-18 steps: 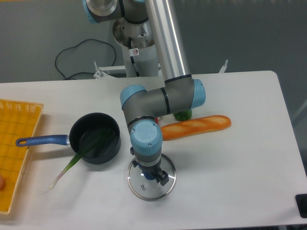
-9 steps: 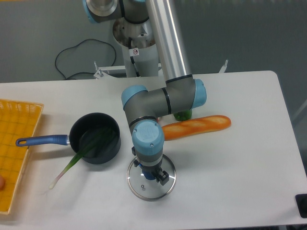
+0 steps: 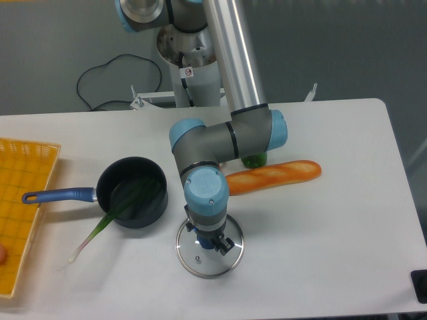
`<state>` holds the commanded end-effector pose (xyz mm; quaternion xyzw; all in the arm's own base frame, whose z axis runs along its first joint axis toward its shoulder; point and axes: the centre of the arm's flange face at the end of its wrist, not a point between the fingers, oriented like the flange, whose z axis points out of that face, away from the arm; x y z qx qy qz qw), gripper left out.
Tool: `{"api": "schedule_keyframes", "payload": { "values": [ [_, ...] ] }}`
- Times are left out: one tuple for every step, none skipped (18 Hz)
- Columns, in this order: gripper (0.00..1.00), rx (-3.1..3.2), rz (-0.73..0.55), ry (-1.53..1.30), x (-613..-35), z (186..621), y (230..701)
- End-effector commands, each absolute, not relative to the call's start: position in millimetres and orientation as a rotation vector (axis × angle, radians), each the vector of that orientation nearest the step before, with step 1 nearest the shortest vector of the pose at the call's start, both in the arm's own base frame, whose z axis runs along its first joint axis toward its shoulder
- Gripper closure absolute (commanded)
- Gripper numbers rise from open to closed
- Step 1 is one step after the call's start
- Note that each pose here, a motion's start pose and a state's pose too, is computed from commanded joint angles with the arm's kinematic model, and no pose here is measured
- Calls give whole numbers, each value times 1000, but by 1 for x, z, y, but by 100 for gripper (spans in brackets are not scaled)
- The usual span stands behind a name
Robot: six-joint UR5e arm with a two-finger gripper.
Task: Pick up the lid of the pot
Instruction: 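Close the gripper around the blue knob of the lid, then lift the glass lid up off the table by its knob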
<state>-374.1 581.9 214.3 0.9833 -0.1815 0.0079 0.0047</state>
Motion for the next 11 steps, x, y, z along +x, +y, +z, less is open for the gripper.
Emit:
{"api": "schedule_keyframes", "payload": {
  "values": [
    [60,3080,25,-569,-374,214,582],
    [61,3081,23,-569,-374,215,582],
    [62,3081,23,-569,-374,215,582],
    [63,3083,19,-567,-375,217,582],
    [63,3084,17,-564,-376,218,581],
    [63,3088,13,-568,-376,221,581],
    [63,3092,12,-568,-375,223,581],
    [63,3096,12,-564,-377,225,580],
    [63,3102,3,-560,-378,230,578],
    [63,3103,1,-558,-378,234,577],
    [63,3103,-5,-561,-378,237,577]
  ]
}}
